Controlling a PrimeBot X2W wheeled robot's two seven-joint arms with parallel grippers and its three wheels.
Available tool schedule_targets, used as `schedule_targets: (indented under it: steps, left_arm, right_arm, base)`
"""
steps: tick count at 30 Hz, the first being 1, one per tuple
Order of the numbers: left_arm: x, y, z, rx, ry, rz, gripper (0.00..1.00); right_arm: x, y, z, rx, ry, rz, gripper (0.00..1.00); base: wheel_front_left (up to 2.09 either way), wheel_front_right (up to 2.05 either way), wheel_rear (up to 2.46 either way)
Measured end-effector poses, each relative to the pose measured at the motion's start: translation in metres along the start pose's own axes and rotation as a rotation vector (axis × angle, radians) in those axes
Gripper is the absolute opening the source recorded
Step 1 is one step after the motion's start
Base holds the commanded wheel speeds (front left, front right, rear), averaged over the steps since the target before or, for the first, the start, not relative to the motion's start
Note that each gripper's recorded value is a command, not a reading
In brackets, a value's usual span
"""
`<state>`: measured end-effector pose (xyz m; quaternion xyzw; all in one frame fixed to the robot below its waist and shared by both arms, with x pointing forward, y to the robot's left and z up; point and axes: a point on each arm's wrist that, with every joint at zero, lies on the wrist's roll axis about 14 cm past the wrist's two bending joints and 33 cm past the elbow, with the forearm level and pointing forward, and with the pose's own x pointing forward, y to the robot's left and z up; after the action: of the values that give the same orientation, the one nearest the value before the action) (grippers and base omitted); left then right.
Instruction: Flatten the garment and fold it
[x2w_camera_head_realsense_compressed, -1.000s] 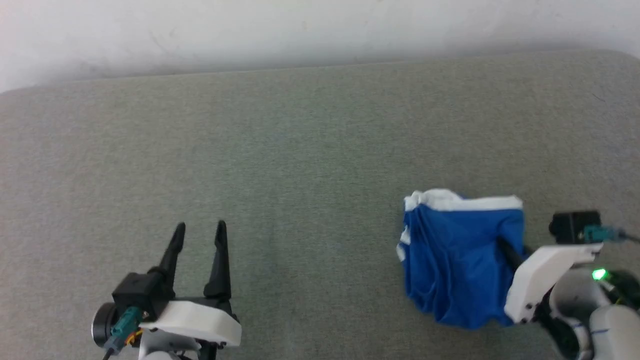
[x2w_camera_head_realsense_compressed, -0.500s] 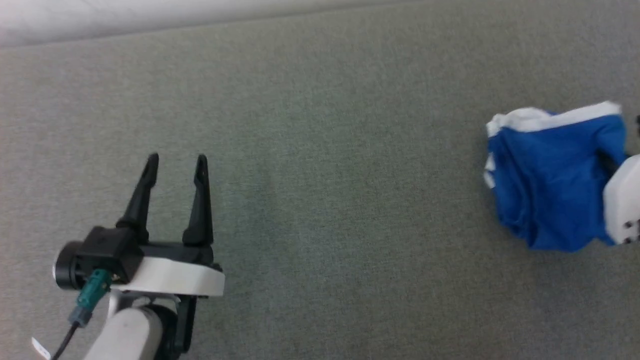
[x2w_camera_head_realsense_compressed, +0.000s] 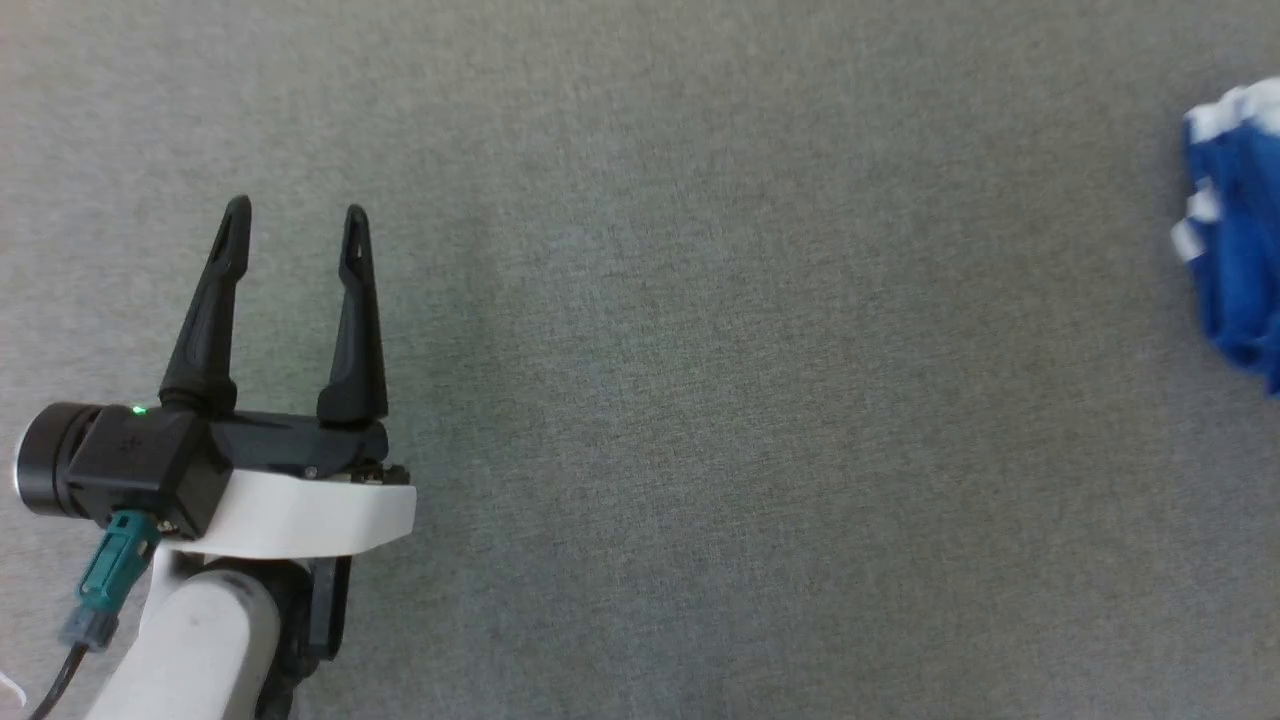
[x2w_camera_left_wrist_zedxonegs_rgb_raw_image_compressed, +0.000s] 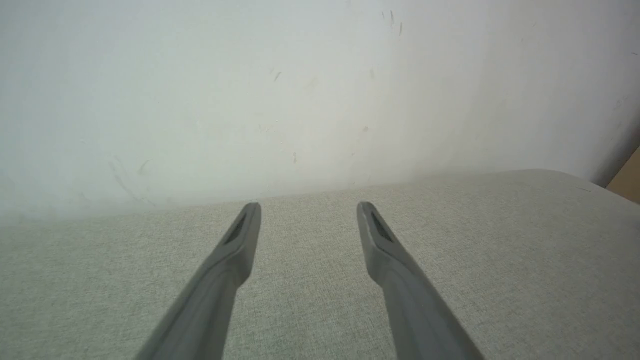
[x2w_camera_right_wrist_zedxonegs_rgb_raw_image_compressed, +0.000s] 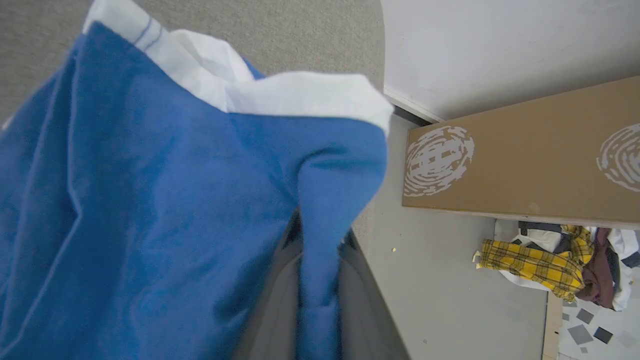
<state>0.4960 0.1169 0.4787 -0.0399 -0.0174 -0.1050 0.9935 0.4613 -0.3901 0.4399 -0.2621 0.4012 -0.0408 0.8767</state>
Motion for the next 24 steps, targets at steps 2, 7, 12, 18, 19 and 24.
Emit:
schedule_targets:
  steps: [2,7,12,18,19,24]
  left_arm:
    - [0.003,0.0,-0.008,0.003,0.015,-0.005,1.0]
    - [0.011,-0.003,-0.02,0.007,0.026,-0.02,1.0]
    - [0.016,-0.001,-0.027,0.013,0.03,-0.015,1.0]
    - [0.017,-0.003,-0.019,0.011,-0.009,-0.016,1.0]
    - [0.017,-0.003,-0.018,0.011,-0.013,-0.017,1.0]
    - [0.016,-0.006,-0.011,0.001,-0.035,-0.019,1.0]
  right_arm:
    - [0.007,-0.008,-0.002,-0.026,0.001,-0.022,0.0]
    - [0.024,-0.017,-0.008,-0.071,0.015,-0.06,0.0]
    - [0.037,-0.018,-0.017,-0.079,0.028,-0.074,0.39]
    - [0.039,-0.019,-0.017,-0.05,0.005,-0.089,1.0]
    - [0.038,-0.019,-0.017,-0.046,-0.002,-0.091,1.0]
    - [0.032,-0.024,-0.015,-0.026,-0.047,-0.106,1.0]
  base:
    - [0.0,0.0,0.0]
    - [0.0,0.0,0.0]
    - [0.0,0.0,0.0]
    - [0.0,0.0,0.0]
    - [0.0,0.0,0.0]
    - [0.0,0.0,0.0]
